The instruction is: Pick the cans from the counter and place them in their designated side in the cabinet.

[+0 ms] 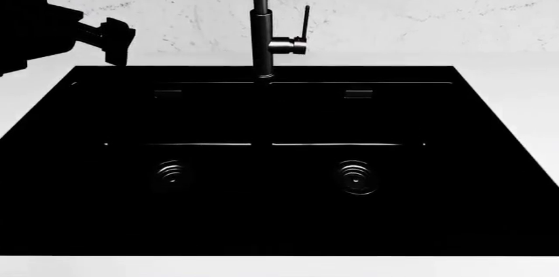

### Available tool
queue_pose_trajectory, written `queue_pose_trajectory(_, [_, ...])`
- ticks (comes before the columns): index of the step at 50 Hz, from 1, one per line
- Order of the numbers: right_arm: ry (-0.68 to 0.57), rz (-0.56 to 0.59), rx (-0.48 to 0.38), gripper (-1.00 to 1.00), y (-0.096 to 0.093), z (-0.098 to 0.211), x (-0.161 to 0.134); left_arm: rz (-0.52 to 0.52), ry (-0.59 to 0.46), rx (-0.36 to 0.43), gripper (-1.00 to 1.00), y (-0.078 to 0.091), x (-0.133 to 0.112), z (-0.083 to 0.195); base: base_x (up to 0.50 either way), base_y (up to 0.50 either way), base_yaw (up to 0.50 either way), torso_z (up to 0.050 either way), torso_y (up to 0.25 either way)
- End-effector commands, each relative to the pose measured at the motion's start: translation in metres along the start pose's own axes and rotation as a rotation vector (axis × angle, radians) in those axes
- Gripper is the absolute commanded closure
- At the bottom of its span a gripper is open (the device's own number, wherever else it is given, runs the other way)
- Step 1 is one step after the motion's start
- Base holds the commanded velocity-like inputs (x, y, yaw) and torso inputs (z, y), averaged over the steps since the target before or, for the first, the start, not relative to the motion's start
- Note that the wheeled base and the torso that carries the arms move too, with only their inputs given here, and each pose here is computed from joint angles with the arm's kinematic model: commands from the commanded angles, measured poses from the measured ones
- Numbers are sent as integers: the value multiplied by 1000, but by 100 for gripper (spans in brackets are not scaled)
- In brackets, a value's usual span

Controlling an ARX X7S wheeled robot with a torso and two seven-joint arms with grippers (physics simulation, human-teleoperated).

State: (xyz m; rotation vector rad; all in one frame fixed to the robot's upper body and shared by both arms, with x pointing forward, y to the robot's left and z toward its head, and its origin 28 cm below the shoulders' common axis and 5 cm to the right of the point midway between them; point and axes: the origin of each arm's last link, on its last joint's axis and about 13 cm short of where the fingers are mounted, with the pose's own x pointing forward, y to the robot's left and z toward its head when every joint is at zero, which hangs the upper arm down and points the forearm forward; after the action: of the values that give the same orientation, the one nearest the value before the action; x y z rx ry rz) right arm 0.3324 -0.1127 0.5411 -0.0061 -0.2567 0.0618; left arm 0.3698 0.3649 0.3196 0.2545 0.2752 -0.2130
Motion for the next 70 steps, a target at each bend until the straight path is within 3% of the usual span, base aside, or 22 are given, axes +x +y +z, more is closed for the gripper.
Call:
queue_pose_trajectory(1, [17, -2, -15, -100, -1, -4, 2, 3, 2, 0, -100, 0, 0, 0, 0, 0, 0, 0, 0])
queue_pose_trajectory(34, [17, -2, -15, -100, -1, -4, 2, 5, -13, 2, -100, 0, -3, 2, -5, 0, 0, 0, 0])
queue_pose_trajectory(70, [17, -2, -15, -100, -1, -4, 2, -3, -41, 2, -100, -2, -7, 10, -393, 11, 0, 0, -1])
